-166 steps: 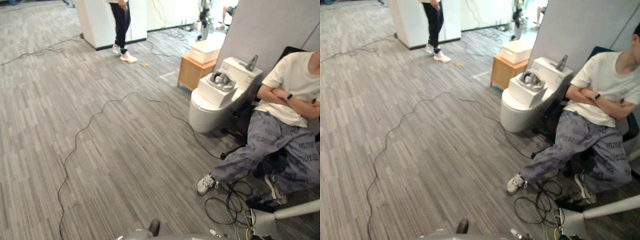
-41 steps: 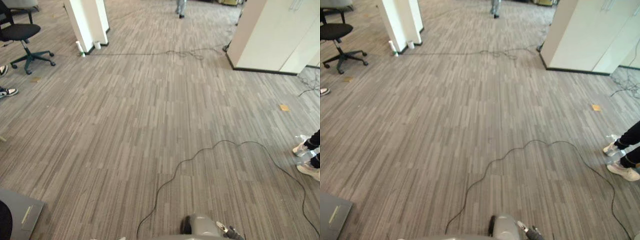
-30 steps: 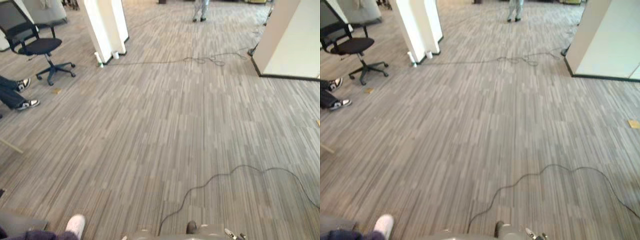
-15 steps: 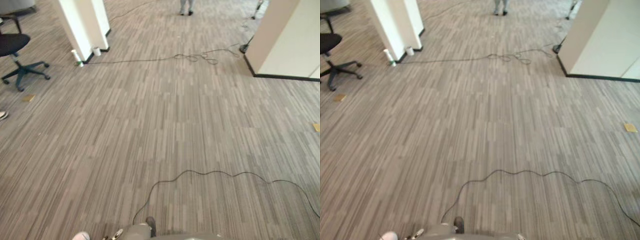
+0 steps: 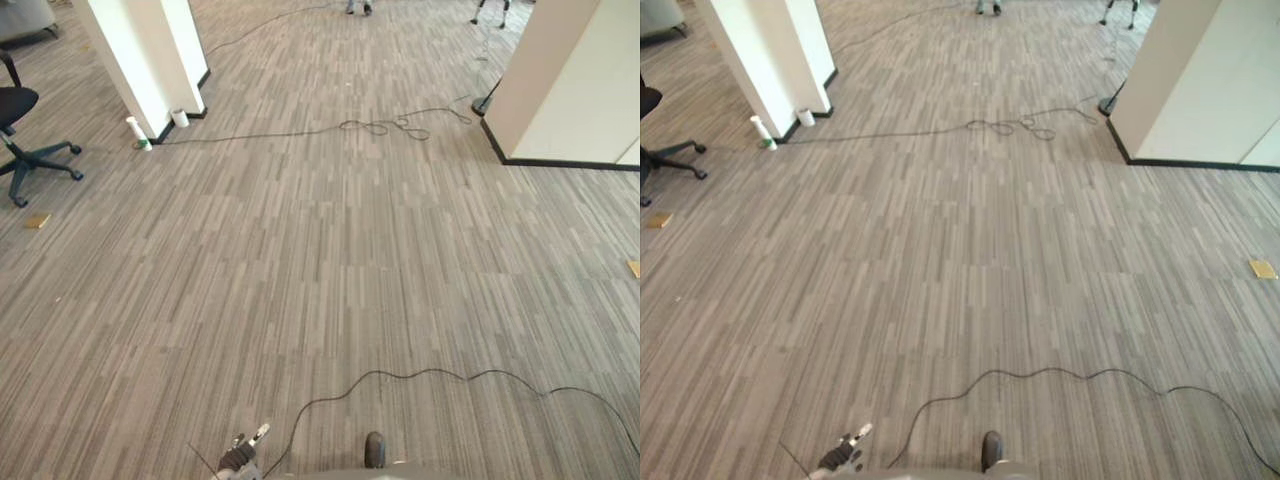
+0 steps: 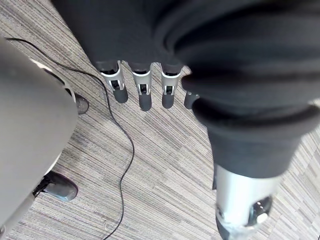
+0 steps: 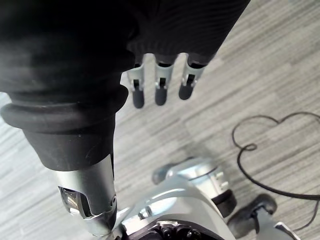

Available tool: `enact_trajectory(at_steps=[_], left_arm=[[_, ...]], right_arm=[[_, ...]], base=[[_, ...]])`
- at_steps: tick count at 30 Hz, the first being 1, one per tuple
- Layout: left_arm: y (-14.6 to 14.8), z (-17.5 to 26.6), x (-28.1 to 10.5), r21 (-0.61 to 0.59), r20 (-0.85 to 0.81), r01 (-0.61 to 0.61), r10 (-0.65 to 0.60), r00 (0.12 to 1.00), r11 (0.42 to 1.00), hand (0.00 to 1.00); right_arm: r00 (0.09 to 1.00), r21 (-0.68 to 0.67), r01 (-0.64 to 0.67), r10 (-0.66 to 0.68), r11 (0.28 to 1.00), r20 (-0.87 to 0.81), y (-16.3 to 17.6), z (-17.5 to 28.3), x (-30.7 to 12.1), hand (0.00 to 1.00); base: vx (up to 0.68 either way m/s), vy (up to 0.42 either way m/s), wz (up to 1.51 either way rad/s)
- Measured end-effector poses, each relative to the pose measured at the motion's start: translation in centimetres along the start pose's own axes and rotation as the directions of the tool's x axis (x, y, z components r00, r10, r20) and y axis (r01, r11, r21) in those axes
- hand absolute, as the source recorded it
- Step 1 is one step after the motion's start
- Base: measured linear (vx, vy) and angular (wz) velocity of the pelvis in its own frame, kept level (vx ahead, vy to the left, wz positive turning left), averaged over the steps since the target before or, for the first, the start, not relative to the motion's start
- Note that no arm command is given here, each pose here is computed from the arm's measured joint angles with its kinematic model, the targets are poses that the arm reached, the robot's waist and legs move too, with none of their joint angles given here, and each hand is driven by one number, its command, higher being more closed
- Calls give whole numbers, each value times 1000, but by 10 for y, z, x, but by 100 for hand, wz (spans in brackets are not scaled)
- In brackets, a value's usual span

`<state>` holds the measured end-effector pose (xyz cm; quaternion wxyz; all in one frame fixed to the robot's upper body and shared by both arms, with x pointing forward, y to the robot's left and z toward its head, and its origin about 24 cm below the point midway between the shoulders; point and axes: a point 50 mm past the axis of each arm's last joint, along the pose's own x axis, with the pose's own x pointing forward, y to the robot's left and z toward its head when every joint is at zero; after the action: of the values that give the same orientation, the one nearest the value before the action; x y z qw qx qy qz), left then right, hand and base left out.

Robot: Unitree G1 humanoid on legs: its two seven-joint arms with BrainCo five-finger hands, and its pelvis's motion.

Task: Organize washtable

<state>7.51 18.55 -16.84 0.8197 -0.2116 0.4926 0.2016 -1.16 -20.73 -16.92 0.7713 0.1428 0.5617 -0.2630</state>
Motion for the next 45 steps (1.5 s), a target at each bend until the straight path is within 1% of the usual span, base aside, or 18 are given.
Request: enact_trajectory(at_steps=[9,14,20,21,25,28,30,31,34,39,41,45], left_arm=[[1,0,0,2,0,-6,6,1000,1000,0],[1,2,1,50,0,-17,17,1000,999,0],[-1,2,1,166,-18,2,1,1000,986,0],[0,1,1,187,-27,5,0,1000,982,0],[1,-4,1,234,-55,16,-3,998,972,0],[-1,3,3,253,-38,17,-8,999,967,0],[2,0,1,186,-35,-8,15,999,983,0],[1,-2,1,130,-34,-21,25,999,991,0],[-7,-8,1,52,-38,-18,20,999,999,0],[-8,1,2,45,-2,-13,13,1000,999,0],[-6,10,3,23,36,-17,16,999,1000,0],[-2,20,3,21,79,-36,34,996,999,0]], right_arm=[[1000,-4,-9,9,1000,2,3,6,2,0],[999,7,-7,7,1000,-48,4,8,7,0],[1000,91,-22,21,996,16,13,36,14,0],[999,122,-20,16,992,33,12,42,15,0],[998,170,-37,27,985,63,17,50,16,0],[997,214,-54,40,975,67,27,49,16,0],[998,252,-39,26,967,52,24,42,15,0],[998,258,-45,30,965,62,26,43,14,0],[992,274,-49,15,961,126,21,59,15,0],[994,228,-42,17,973,107,23,59,16,0],[997,138,-29,19,990,71,22,55,17,0],[997,95,-47,41,994,66,29,57,18,0]], base=[[0,1,5],[-10,13,17],[37,64,6],[145,68,8],[249,11,-2],[470,-167,16],[513,-250,19],[613,-342,-18],[580,-352,-29],[671,-240,-15],[496,-101,-9],[497,42,-47]])
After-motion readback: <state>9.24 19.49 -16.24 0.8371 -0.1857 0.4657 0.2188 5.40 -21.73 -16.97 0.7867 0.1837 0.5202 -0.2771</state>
